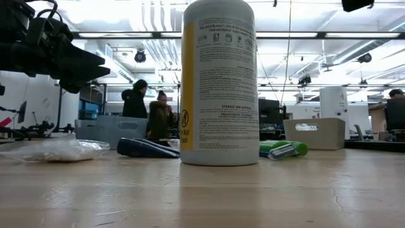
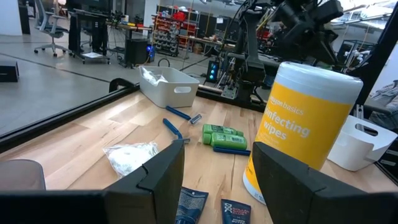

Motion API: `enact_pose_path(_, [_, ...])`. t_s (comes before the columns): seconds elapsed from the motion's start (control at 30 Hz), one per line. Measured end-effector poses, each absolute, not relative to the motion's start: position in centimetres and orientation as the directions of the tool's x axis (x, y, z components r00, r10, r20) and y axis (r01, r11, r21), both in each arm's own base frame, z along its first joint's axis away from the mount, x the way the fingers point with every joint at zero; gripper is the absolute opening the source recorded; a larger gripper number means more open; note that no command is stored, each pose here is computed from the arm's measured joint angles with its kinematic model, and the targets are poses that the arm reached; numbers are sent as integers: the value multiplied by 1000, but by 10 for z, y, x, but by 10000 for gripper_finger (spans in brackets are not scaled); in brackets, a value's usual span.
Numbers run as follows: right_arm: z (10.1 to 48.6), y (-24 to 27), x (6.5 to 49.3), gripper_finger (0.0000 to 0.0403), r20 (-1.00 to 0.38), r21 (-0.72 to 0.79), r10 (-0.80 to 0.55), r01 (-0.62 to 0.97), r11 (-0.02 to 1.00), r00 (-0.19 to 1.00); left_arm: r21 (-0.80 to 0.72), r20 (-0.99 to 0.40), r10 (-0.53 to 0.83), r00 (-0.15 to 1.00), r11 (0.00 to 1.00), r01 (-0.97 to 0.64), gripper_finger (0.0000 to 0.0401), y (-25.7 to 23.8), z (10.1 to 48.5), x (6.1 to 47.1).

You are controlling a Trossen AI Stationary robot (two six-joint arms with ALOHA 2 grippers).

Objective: Pick & Place Travel size toiletries
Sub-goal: Put the green shampoo into the white bin

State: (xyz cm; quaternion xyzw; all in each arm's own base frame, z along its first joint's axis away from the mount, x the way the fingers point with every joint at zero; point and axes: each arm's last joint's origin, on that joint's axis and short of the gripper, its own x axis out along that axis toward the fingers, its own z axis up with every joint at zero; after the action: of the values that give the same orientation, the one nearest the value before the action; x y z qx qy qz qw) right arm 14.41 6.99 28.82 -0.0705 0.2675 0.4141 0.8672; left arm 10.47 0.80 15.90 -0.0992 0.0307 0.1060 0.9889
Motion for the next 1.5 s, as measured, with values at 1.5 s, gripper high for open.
enact_pose_path(1.5, [216,164,163,93,-674,85,578,-728,680,460,-189,-82,204,976,958,-216,195,8,159,105])
